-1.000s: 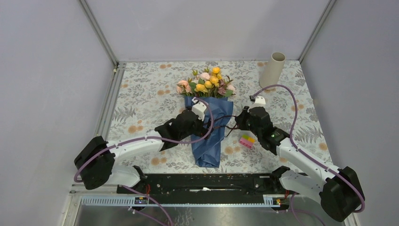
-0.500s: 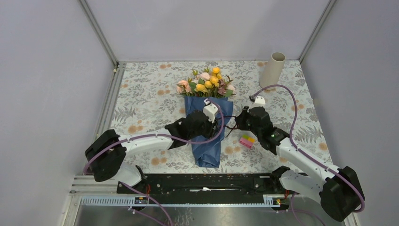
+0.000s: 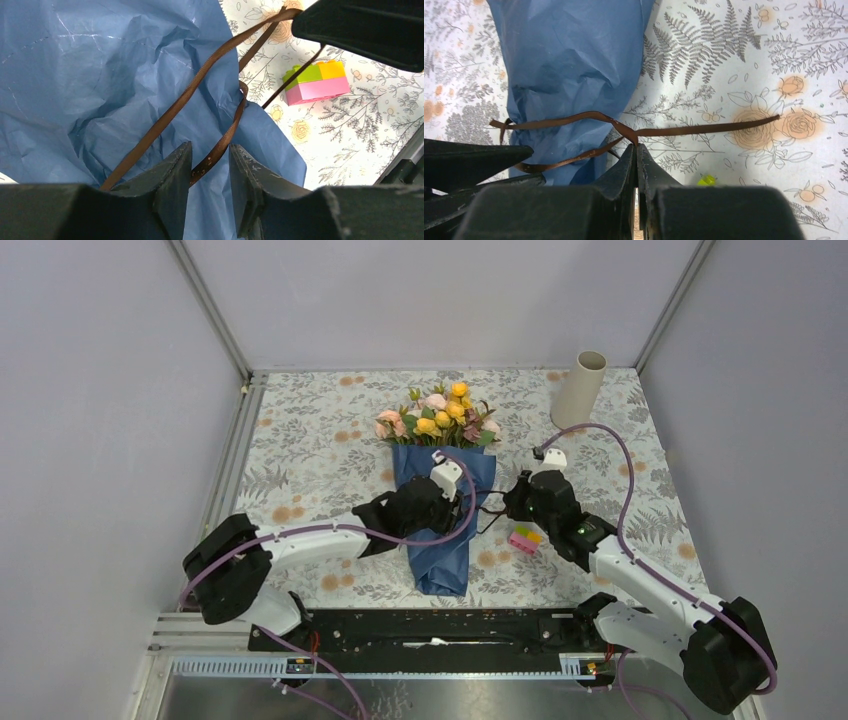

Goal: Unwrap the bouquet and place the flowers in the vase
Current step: Untie the ribbon from the wrapping paper.

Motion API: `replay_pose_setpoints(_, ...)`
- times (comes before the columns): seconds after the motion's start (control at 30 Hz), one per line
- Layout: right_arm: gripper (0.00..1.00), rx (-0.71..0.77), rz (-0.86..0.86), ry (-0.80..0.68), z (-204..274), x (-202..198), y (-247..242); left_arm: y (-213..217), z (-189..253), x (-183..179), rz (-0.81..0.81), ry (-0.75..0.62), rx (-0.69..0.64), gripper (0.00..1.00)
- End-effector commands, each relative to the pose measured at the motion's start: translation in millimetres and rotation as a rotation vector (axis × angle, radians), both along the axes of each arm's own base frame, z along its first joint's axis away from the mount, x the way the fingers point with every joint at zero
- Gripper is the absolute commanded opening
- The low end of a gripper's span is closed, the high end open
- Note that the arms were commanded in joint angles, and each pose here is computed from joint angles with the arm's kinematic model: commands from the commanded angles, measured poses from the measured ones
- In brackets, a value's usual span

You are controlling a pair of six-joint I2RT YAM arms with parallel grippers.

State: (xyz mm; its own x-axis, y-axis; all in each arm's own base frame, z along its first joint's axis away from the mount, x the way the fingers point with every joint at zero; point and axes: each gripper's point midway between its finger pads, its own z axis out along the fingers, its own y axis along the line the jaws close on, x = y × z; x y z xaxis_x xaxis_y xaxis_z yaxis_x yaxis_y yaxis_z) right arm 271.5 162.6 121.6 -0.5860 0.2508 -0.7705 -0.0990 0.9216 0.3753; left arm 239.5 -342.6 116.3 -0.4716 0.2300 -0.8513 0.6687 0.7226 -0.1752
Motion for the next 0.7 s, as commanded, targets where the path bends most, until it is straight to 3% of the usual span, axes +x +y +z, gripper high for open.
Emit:
replay_pose_setpoints(0.0, 0.05, -0.013, -0.012, 0.0, 8.6, -0.2, -3.8, -12.0, 14.8, 17.0, 0.045, -0.049, -0.047, 0.35)
replay_pose_setpoints(0.13, 0.05, -0.021, -0.013, 0.005, 8.2, -1.5, -5.3, -14.4, 18.8, 22.2, 0.073, -0.052, -0.063, 0.03)
replay_pose_setpoints(0.17, 0.05, -0.025, -0.023, 0.004, 7.3, -1.4, -7.4, -12.6, 19.5, 22.5, 0.09, -0.048, -0.075, 0.0)
replay_pose_setpoints(0.47, 0.05, -0.074, -0.245, -0.016, -5.4, 5.2, -44.4, 43.7, 24.4, 30.0, 0.34, -0.04, -0.104, 0.0)
replay_pose_setpoints(0.67, 0.06, -0.066, -0.282, -0.008, -6.8, 10.3, -44.8, 102.2, 10.7, 41.6, 0.56, 0.033, -0.158, 0.0)
